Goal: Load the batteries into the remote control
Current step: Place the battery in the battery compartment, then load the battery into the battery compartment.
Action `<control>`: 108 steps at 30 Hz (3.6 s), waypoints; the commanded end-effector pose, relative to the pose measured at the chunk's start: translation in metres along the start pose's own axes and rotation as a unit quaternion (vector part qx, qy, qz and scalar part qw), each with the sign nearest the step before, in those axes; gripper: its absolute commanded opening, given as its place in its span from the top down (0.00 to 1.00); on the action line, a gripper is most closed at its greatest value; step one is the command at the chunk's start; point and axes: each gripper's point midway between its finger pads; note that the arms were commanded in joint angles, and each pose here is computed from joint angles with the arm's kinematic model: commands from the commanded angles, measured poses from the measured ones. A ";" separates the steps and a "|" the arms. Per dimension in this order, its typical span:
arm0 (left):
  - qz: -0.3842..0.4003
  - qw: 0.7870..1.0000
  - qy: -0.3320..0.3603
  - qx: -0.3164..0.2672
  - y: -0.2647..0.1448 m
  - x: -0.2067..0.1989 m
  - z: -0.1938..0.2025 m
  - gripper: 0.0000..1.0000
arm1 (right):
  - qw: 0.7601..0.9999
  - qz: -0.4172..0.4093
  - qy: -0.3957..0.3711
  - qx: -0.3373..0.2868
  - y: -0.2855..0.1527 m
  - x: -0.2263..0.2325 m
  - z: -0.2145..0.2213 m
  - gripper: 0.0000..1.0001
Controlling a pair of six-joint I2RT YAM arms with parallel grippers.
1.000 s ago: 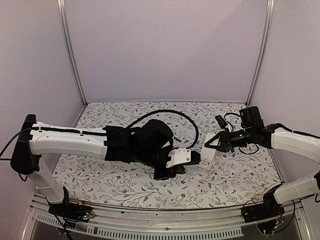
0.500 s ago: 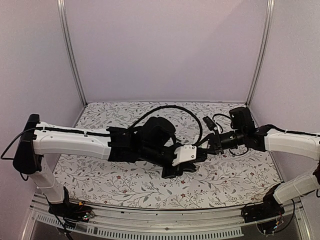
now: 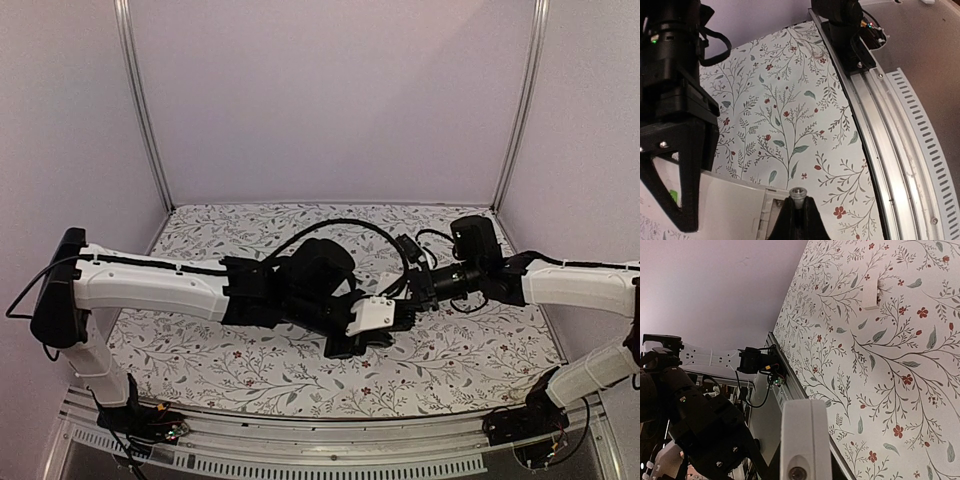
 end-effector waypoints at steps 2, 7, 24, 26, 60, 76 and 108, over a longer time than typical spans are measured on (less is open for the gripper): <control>-0.011 1.000 0.008 0.001 0.003 0.013 0.004 1.00 | 0.999 -0.032 -0.022 -0.006 0.003 0.019 -0.011 1.00; -0.014 1.000 0.006 0.011 0.004 0.016 0.013 1.00 | 0.999 -0.041 -0.024 -0.004 0.004 0.023 -0.011 1.00; -0.016 0.998 0.019 0.064 0.003 0.014 0.046 0.93 | 0.998 -0.054 -0.032 -0.004 0.003 0.031 -0.013 1.00; -0.017 0.998 0.016 0.065 0.002 0.015 0.047 0.91 | 0.998 -0.054 -0.032 -0.004 0.003 0.031 -0.013 1.00; -0.107 0.994 -0.007 -0.023 -0.044 0.048 -0.014 0.36 | 0.999 -0.038 -0.013 0.010 0.013 0.011 -0.006 1.00; -0.027 0.890 -0.442 -0.105 -0.084 0.073 0.034 0.01 | 0.999 -0.032 -0.032 -0.015 0.010 0.016 -0.026 1.00; 0.077 0.868 -0.487 -0.066 -0.014 0.028 0.020 0.16 | 1.000 -0.001 -0.001 -0.031 0.016 -0.003 -0.034 1.00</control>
Point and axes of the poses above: each gripper's point midway between its finger pads, its own y axis out along the fingers, its own x axis along the line the jaws close on, z = x × y, and after that the axes turned 7 degrees about -y, right-handed
